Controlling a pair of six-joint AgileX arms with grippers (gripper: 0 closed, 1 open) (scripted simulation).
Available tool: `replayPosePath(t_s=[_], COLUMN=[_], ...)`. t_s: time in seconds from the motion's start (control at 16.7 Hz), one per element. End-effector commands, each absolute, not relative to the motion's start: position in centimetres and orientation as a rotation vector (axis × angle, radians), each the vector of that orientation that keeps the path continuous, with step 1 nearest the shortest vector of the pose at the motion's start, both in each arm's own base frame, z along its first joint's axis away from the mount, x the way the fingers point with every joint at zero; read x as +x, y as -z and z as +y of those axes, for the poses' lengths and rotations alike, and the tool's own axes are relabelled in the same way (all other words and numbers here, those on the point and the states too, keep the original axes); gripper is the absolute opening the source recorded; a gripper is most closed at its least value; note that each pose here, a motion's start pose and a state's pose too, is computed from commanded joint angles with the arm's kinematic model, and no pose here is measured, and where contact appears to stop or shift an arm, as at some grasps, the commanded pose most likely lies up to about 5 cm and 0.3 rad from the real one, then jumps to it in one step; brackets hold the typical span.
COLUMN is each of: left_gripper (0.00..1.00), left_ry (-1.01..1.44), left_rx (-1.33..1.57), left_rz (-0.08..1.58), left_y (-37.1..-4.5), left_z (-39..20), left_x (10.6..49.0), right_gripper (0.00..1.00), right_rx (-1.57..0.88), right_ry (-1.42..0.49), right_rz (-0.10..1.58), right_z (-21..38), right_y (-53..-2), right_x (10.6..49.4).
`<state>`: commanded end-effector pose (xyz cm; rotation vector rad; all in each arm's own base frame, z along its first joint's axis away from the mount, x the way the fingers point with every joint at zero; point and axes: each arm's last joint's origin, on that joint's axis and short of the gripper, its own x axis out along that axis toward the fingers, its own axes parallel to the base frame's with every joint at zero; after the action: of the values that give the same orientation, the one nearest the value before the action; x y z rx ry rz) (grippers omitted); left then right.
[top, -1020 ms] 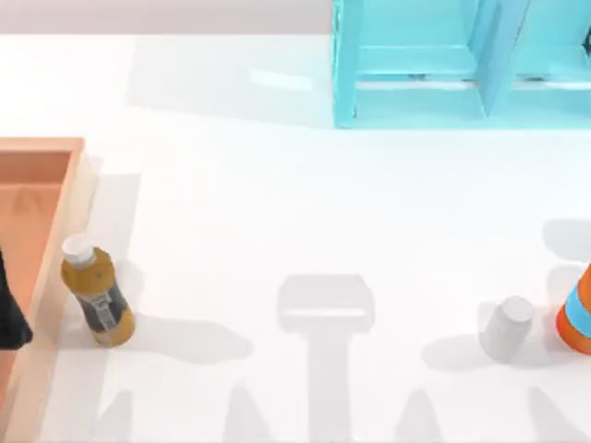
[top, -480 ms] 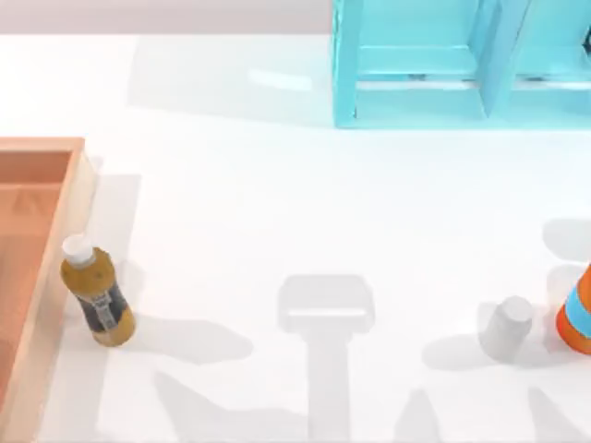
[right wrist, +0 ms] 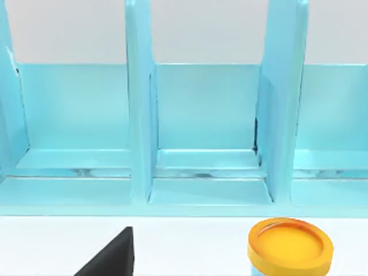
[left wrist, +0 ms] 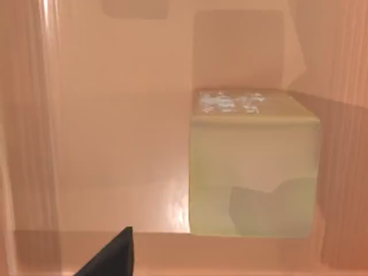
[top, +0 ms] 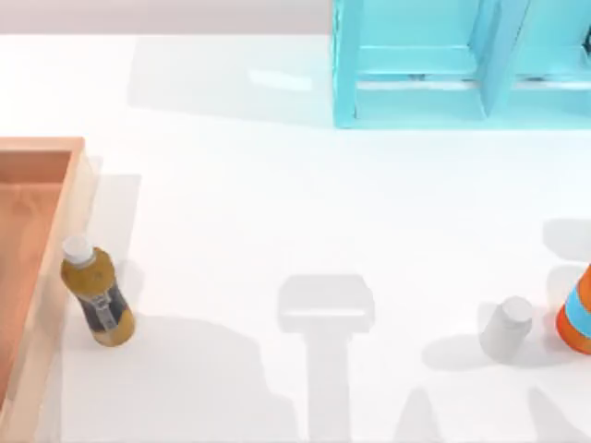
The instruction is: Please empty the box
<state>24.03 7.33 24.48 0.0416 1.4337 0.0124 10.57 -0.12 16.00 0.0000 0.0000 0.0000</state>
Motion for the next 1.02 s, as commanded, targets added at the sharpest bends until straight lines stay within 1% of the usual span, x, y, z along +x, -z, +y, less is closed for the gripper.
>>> replayPosePath(t_s=[0.12,0.24,0.6,0.72,1.02], left_gripper=[1.0,1.0,1.0,1.0,1.0], left_ry=[0.011,0.027,0.032,0.03,0.03], left_rx=[0.027,0.019,0.021,0.019,0.017], left_rz=[1.517,1.561,1.567,1.568,1.57], left_y=[-24.3,-24.2,-24.1,-23.3,-19.6], left_z=[8.2,8.7,8.6,8.7,8.8], left_x=[25.2,25.9,26.1,26.2,26.5], right_gripper=[1.0,1.0,1.0,1.0,1.0], right_rx=[0.0,0.0,0.0,0.0,0.0], right_ry=[0.0,0.0,0.0,0.0,0.0], right_rz=[0.0,0.0,0.0,0.0,0.0], right_z=[-0.1,-0.1,-0.1,-0.1,-0.1], right_y=[-16.0,-16.0,-16.0,-16.0,-16.0], right_x=[10.6,10.6,10.6,10.6,10.6])
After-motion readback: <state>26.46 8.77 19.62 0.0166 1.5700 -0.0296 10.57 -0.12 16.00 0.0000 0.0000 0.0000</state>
